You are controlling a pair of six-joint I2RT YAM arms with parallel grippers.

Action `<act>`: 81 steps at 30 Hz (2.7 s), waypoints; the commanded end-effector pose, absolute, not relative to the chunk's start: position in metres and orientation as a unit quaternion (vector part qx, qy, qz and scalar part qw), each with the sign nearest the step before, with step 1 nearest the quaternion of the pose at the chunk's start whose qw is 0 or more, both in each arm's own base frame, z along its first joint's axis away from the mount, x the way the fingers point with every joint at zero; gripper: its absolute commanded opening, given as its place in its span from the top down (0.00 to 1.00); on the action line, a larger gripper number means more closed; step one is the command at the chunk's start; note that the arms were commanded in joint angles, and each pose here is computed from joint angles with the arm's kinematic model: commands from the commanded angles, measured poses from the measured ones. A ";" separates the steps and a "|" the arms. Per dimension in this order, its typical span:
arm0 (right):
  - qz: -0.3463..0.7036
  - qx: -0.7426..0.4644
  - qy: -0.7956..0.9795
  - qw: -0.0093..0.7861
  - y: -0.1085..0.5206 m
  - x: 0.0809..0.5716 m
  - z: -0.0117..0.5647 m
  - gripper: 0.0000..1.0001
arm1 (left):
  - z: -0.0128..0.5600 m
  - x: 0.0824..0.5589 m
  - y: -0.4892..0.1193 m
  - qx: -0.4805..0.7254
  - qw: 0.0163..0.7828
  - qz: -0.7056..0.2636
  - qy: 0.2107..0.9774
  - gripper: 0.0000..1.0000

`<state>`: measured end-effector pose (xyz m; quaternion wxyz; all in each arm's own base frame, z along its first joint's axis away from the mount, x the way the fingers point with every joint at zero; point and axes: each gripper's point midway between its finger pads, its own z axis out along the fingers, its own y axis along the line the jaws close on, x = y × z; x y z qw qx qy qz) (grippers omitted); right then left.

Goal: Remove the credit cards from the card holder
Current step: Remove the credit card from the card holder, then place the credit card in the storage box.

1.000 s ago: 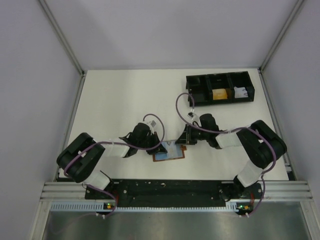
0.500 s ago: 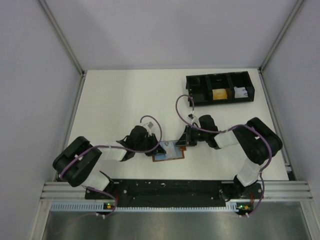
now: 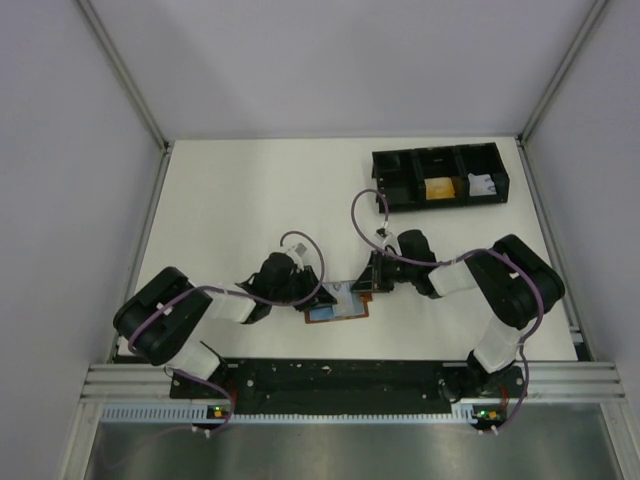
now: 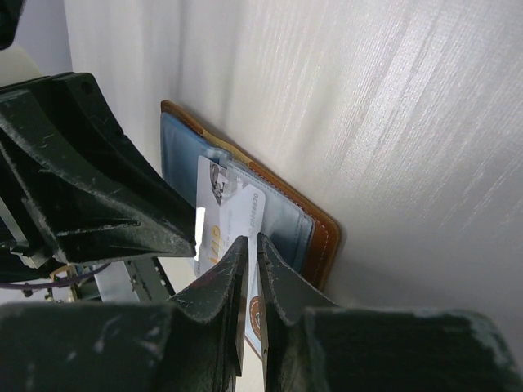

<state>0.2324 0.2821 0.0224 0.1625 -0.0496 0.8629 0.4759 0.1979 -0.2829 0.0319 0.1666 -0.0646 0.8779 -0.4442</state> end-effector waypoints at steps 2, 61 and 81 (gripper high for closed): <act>0.447 -0.038 0.878 0.167 0.272 0.234 0.005 0.91 | 0.021 0.199 -0.277 -0.078 0.170 -0.434 0.881 0.92; 0.640 -0.301 0.670 0.224 0.314 0.192 0.158 0.66 | 0.168 0.168 -0.269 0.123 0.313 -0.611 0.717 1.00; 0.584 -0.155 0.717 0.347 0.267 0.258 0.186 1.00 | 0.204 0.240 -0.193 0.051 0.513 -0.345 0.784 0.09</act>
